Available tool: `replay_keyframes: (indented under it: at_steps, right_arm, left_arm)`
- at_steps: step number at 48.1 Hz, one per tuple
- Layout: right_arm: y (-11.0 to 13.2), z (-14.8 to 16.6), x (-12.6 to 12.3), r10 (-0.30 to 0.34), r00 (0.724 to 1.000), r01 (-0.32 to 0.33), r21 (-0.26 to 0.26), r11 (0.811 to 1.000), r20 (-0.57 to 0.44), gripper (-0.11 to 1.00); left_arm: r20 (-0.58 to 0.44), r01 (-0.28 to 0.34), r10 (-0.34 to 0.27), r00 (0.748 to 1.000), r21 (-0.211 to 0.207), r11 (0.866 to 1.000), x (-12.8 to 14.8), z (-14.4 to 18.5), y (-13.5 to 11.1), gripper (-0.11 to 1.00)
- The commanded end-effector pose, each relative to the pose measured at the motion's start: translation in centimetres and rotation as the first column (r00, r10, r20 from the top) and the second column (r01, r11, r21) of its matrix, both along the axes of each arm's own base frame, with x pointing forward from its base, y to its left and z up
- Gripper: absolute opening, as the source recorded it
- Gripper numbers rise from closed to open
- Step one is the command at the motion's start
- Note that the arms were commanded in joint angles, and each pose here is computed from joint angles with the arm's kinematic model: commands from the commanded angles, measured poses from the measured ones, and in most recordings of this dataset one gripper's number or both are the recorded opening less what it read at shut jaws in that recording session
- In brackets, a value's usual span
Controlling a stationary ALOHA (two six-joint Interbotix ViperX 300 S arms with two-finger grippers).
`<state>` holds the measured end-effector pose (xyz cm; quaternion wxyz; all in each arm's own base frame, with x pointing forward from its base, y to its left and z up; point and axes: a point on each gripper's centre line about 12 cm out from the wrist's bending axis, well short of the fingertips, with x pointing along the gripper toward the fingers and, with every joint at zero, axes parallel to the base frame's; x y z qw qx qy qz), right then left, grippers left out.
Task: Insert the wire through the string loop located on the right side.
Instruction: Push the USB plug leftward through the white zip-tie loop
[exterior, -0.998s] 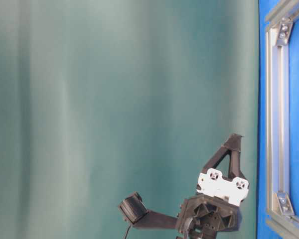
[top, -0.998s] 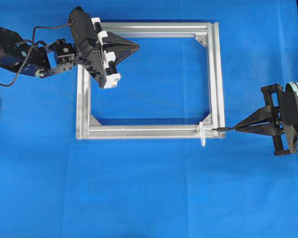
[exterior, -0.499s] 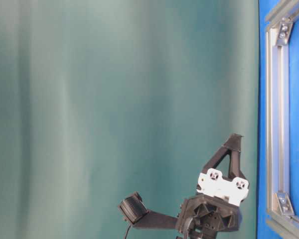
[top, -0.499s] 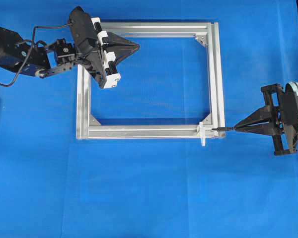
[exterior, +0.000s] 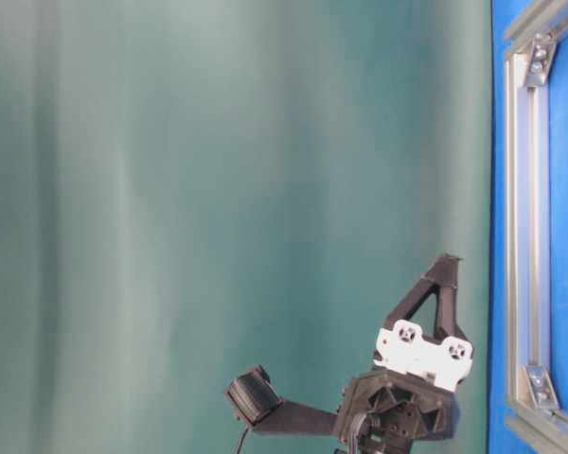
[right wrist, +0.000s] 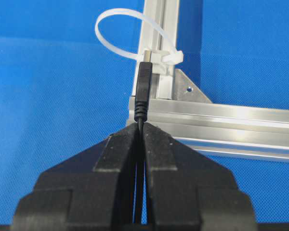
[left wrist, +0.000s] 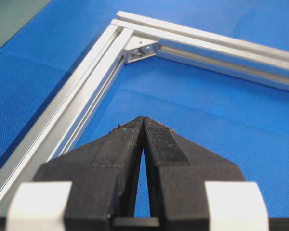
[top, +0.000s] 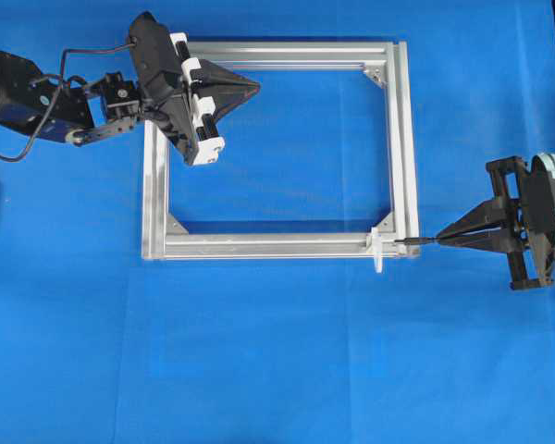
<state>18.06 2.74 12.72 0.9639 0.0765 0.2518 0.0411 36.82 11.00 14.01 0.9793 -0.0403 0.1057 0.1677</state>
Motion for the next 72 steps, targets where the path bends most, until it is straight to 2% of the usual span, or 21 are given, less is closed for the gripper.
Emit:
replay_keyframes:
  at_steps: [1,39,53,72]
  right_arm:
    - [0.0,0.3,0.3,-0.002,1.000,0.002,0.001,1.000,0.012,-0.04]
    - [0.1,0.4,0.8,0.000,1.000,0.000,0.001,1.000,0.025,-0.04]
    - [0.4,0.4,2.8,-0.006,0.998,0.007,-0.002,1.000,0.059,-0.04]
    - [1.0,-0.5,6.8,-0.009,0.999,0.009,-0.013,1.000,0.037,-0.04]
  left_arm:
    - [0.050,0.004,-0.004,0.999,0.015,1.000,0.4,1.7,0.0,0.00]
    - [0.048,0.004,-0.005,0.999,0.016,1.000,0.4,1.7,0.0,0.00]
    - [0.046,0.006,-0.006,0.999,0.018,1.000,0.3,1.6,0.0,0.00]
    - [0.045,0.007,-0.008,0.999,0.019,1.000,0.4,1.6,-0.1,0.00]
